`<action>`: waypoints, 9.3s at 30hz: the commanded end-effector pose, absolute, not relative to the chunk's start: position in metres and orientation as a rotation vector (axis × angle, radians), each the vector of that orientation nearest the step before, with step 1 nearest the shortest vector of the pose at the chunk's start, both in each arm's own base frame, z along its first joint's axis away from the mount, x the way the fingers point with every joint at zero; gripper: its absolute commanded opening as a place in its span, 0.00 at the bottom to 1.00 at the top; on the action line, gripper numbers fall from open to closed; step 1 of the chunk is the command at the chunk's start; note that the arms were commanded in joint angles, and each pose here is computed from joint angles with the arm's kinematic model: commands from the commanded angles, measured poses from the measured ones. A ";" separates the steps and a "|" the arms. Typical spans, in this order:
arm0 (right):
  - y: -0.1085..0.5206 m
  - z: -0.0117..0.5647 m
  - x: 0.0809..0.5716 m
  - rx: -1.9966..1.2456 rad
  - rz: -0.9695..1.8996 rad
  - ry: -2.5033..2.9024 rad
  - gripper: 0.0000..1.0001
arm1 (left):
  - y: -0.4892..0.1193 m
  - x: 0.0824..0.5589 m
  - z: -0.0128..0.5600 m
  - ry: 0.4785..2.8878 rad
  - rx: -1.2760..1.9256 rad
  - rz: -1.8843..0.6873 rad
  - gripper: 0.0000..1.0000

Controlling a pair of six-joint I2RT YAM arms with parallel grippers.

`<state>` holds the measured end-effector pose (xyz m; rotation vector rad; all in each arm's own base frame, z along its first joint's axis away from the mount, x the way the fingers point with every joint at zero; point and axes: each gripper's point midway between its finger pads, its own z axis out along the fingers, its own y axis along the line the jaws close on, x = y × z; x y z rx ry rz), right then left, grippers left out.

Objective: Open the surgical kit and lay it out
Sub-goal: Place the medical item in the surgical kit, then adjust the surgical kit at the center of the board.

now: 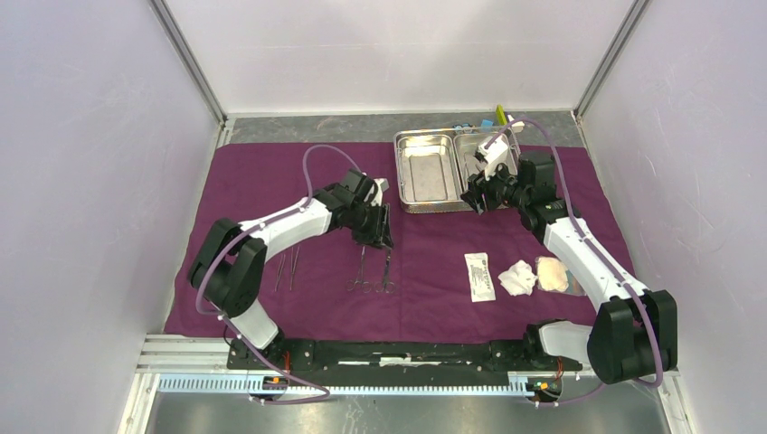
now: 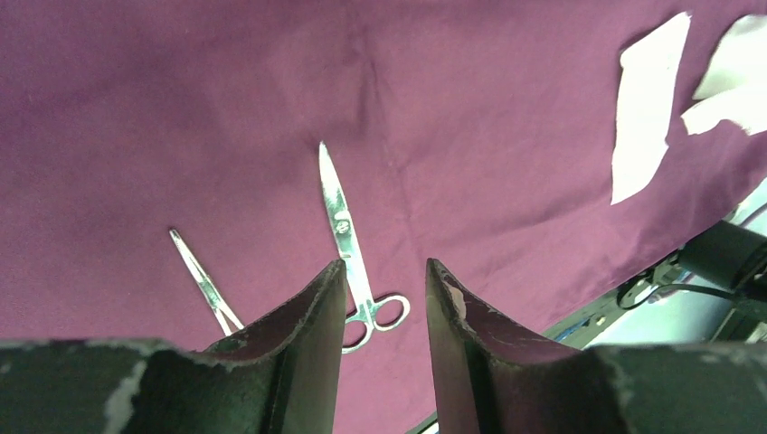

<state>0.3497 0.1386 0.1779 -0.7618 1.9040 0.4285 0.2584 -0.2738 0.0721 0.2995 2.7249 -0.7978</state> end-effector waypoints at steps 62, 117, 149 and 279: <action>0.123 0.175 0.370 -0.785 0.315 1.922 0.58 | -0.248 0.234 0.085 2.798 0.360 -0.832 0.50; 0.406 0.037 0.484 -1.027 0.630 2.072 0.56 | -0.077 0.171 0.006 2.211 2.040 -0.257 0.63; 0.361 0.011 0.522 -0.881 0.407 2.199 0.55 | -0.068 0.122 -0.009 2.169 2.303 -0.306 0.58; 0.198 0.058 0.243 -1.617 0.423 1.950 0.55 | -0.181 0.478 0.028 2.358 1.040 -0.115 0.62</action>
